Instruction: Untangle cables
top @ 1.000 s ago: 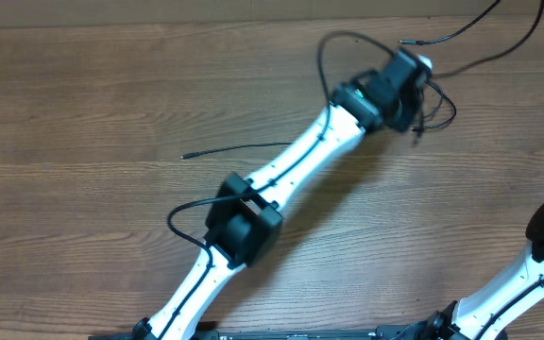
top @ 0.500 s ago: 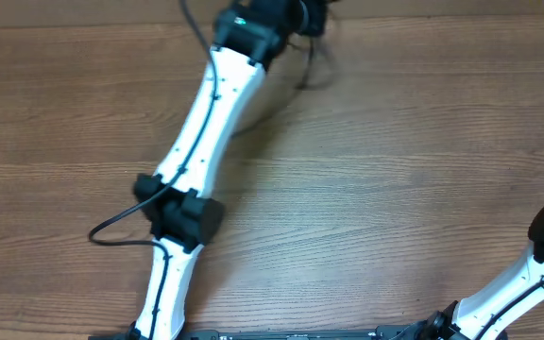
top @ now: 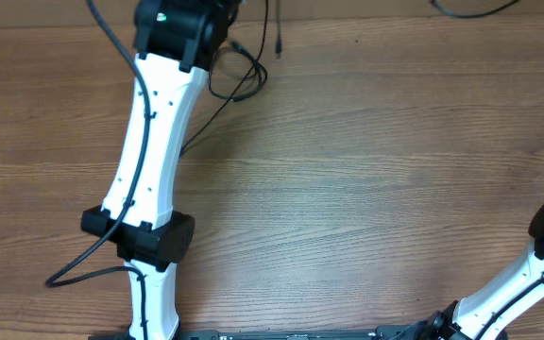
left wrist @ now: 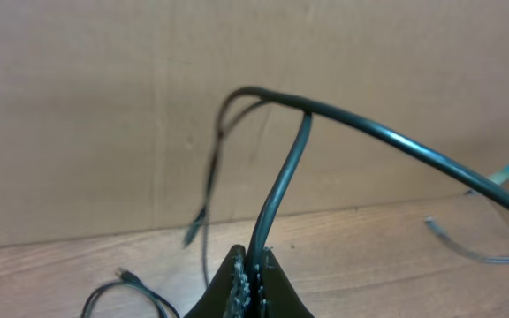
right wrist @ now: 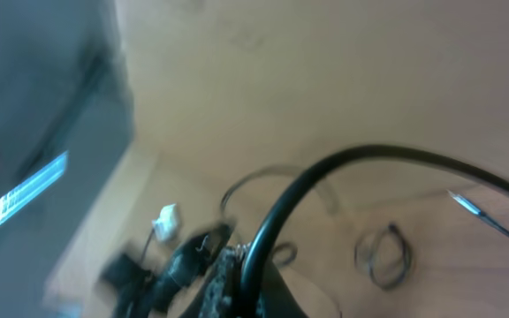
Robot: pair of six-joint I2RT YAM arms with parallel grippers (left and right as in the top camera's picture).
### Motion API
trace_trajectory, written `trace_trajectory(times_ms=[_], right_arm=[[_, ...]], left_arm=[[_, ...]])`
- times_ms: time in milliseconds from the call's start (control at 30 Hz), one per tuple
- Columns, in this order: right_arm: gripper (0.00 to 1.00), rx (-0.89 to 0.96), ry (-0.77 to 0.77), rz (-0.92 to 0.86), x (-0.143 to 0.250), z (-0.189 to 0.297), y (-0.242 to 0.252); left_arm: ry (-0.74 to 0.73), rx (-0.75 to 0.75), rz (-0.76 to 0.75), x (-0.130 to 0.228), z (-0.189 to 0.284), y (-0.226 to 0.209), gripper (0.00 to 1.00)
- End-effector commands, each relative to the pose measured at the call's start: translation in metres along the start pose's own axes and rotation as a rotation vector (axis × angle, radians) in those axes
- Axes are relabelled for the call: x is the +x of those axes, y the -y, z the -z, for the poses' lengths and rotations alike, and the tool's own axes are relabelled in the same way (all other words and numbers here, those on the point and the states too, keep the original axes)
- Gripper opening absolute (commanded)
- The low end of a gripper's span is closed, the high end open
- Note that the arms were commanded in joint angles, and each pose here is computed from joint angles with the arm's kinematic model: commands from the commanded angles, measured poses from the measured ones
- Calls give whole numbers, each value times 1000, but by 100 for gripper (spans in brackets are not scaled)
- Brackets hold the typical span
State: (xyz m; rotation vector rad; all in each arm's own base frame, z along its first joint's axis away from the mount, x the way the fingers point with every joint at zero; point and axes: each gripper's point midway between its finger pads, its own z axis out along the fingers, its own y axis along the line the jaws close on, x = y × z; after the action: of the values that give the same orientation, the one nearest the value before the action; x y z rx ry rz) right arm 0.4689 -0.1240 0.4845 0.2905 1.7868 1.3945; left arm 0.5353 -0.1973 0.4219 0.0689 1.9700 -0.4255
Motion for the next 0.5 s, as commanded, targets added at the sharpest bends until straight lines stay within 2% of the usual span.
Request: trace_trajectory(times_ms=[0, 167, 333, 467], right_arm=[[5, 343, 170, 95, -21, 13, 80], [4, 742, 208, 13, -7, 50, 148], [4, 1028, 247, -26, 0, 89, 181], [4, 1176, 290, -27, -2, 113, 192]], left_arm=[[87, -17, -25, -30, 32, 0, 4], [99, -47, -24, -33, 33, -5, 4], [99, -47, -23, -33, 33, -5, 4], [101, -47, -23, -33, 33, -5, 4]])
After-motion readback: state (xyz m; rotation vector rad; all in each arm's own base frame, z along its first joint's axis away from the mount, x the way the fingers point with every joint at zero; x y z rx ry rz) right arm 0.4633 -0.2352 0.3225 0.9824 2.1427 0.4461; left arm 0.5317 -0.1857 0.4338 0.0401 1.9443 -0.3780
